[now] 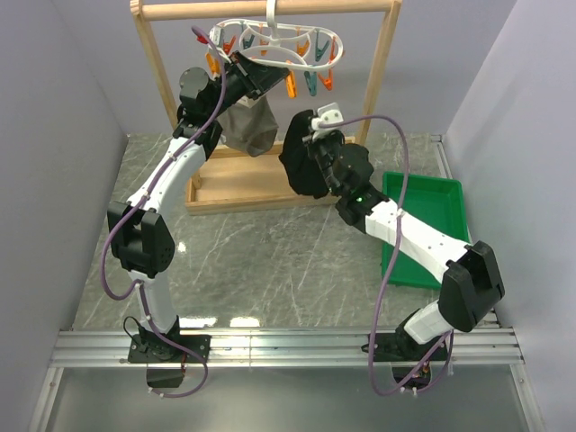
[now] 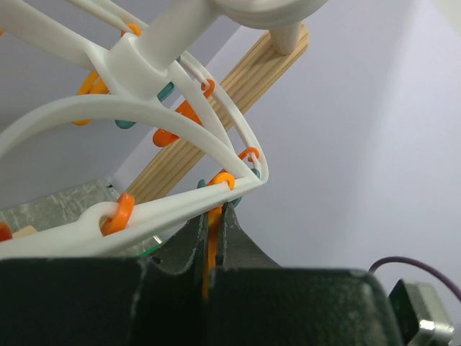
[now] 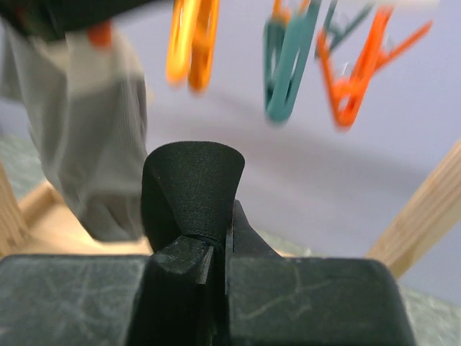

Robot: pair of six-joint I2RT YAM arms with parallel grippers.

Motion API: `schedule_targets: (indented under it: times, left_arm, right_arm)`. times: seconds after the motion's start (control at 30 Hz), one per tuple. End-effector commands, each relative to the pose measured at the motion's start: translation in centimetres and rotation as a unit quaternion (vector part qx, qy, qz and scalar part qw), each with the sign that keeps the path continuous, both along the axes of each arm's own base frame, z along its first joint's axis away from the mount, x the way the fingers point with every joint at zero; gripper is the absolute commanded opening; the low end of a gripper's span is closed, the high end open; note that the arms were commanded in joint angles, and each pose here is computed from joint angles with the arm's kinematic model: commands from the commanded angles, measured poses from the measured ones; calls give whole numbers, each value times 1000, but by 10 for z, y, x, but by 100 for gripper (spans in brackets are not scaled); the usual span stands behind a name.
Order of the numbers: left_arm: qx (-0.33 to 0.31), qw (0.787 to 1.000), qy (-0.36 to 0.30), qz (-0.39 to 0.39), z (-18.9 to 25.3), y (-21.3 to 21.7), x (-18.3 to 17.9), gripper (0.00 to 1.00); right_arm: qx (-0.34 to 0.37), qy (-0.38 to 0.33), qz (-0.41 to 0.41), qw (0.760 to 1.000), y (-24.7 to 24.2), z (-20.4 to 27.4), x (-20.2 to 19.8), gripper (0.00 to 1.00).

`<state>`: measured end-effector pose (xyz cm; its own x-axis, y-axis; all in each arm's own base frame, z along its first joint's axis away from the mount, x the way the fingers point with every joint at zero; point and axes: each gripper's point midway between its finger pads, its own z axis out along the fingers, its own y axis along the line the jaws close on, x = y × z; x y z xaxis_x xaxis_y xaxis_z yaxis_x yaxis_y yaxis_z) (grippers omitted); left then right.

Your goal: Clip the underwear to the hanger

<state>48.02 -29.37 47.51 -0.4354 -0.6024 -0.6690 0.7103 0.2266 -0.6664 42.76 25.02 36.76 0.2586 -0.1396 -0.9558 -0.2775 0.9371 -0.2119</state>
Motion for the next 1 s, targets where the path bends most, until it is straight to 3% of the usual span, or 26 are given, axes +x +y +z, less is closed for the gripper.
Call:
schedule_targets:
  times: [0.0, 0.4, 0.97]
  left_arm:
    - [-9, 999, -36, -22, 23, -1, -19, 0]
    - [-10, 999, -41, -18, 27, 1, -20, 0]
    - [-7, 999, -32, -18, 25, 0, -17, 0]
  right_arm:
    - [59, -41, 38, 997, 9, 55, -3, 0]
    - [55, -13, 50, 997, 19, 42, 9, 0]
    - [42, -41, -34, 998, 6, 47, 30, 0]
